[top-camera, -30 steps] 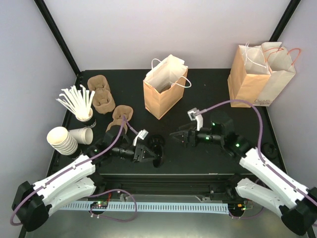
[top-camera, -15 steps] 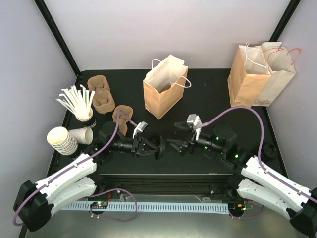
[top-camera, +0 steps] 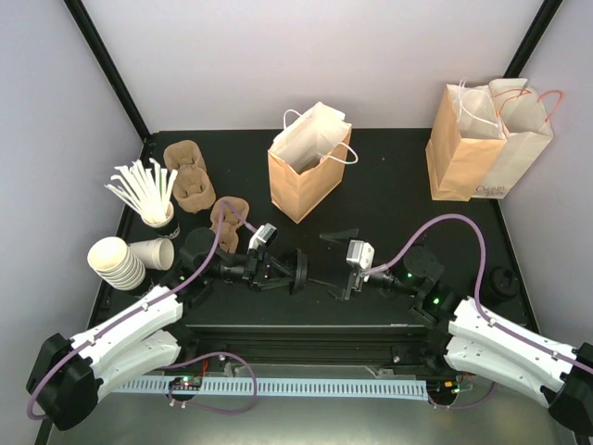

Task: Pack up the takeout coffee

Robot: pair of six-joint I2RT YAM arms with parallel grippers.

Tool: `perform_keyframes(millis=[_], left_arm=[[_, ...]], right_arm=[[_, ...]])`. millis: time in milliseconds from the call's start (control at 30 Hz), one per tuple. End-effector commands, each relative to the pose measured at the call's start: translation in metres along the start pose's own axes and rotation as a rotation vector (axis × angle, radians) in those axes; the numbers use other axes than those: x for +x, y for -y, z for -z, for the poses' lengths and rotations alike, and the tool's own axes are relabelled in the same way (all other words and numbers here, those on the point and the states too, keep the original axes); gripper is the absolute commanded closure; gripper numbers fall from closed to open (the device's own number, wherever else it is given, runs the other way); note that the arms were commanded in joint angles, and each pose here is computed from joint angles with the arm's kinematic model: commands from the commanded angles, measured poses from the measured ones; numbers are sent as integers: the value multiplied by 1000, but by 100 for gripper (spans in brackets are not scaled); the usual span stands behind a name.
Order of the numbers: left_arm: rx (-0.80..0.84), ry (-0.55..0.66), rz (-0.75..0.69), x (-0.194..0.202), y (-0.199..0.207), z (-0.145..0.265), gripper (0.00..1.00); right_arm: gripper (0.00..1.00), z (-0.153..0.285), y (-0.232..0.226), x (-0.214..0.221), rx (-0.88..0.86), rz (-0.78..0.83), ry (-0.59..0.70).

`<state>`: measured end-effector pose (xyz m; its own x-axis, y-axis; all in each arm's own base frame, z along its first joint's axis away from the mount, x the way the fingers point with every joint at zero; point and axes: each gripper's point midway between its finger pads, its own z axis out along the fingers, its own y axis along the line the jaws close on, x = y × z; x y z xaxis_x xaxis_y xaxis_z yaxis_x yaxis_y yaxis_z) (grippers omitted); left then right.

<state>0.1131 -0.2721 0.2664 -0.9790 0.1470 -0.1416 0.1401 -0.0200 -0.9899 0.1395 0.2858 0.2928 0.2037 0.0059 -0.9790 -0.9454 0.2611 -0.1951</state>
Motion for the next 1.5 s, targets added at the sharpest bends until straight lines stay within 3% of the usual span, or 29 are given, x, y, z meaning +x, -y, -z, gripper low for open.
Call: perform_keyframes(millis=[0, 500, 833, 1467], left_arm=[[34, -27, -44, 1, 14, 0, 89], [53, -49, -118, -15, 28, -4, 88], [62, -46, -151, -34, 29, -5, 88], [99, -95, -201, -41, 39, -5, 87]], right_arm=[[0, 0, -16, -31, -103, 134, 79], [0, 14, -29, -33, -149, 30, 89], [0, 14, -18, -30, -83, -91, 103], [0, 1, 9, -48, 23, -135, 134]])
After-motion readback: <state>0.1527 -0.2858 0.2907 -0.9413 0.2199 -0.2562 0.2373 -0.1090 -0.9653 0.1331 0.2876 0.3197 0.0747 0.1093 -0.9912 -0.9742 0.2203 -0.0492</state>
